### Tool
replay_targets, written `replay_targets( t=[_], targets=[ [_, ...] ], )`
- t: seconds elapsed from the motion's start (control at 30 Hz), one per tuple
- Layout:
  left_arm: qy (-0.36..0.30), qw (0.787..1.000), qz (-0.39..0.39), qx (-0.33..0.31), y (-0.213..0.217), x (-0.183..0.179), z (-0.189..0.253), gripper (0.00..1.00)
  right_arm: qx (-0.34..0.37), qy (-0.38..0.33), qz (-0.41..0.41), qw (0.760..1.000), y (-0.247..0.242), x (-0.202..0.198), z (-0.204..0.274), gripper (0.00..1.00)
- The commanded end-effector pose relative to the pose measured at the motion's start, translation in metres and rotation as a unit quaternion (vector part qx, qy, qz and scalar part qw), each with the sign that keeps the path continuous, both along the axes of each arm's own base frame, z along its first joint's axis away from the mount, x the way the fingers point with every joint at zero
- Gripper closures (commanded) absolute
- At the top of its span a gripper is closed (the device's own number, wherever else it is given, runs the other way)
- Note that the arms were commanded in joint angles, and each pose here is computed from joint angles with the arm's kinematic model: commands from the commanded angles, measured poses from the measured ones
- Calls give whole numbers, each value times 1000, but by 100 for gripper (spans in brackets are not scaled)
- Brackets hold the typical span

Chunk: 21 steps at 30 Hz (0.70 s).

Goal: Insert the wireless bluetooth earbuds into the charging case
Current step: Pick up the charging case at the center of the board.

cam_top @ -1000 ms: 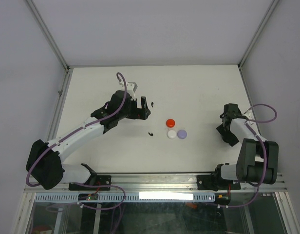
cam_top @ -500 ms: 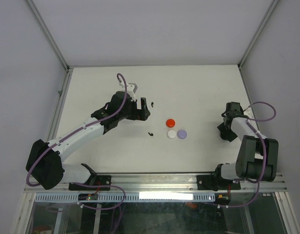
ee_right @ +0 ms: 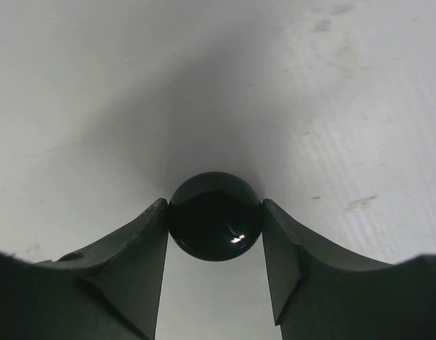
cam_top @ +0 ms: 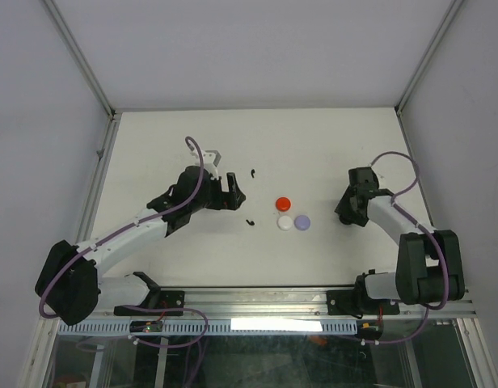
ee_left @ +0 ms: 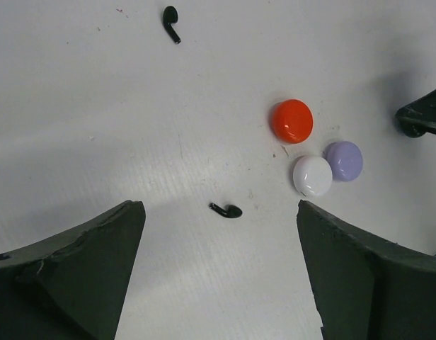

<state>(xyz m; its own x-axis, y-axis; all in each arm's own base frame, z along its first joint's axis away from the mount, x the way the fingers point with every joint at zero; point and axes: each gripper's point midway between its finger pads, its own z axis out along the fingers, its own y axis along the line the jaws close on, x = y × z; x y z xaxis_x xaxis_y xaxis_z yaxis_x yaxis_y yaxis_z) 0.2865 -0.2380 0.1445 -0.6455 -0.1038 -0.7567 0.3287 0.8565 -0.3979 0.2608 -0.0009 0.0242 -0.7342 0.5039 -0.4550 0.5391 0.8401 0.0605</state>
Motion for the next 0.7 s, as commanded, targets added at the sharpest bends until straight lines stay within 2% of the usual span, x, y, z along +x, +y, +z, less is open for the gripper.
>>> replay_targets(
  t=[0.0, 0.17, 0.3, 0.5, 0.67],
  targets=[
    [-44, 996, 4, -77, -8, 10, 29, 9, 8, -79, 121, 989, 47, 36, 42, 66],
    [-38, 991, -9, -127, -9, 7, 23, 11, 12, -116, 245, 963, 99, 42, 73, 66],
    [-33, 986, -34, -163, -16, 2, 19, 13, 18, -155, 355, 922, 144, 39, 101, 67],
    [-24, 977, -86, -194, -32, -9, 23, 16, 25, -202, 523, 827, 203, 21, 130, 67],
    [-13, 965, -125, -231, -43, -21, 33, 20, -21, -228, 611, 758, 237, 5, 144, 66]
  ],
)
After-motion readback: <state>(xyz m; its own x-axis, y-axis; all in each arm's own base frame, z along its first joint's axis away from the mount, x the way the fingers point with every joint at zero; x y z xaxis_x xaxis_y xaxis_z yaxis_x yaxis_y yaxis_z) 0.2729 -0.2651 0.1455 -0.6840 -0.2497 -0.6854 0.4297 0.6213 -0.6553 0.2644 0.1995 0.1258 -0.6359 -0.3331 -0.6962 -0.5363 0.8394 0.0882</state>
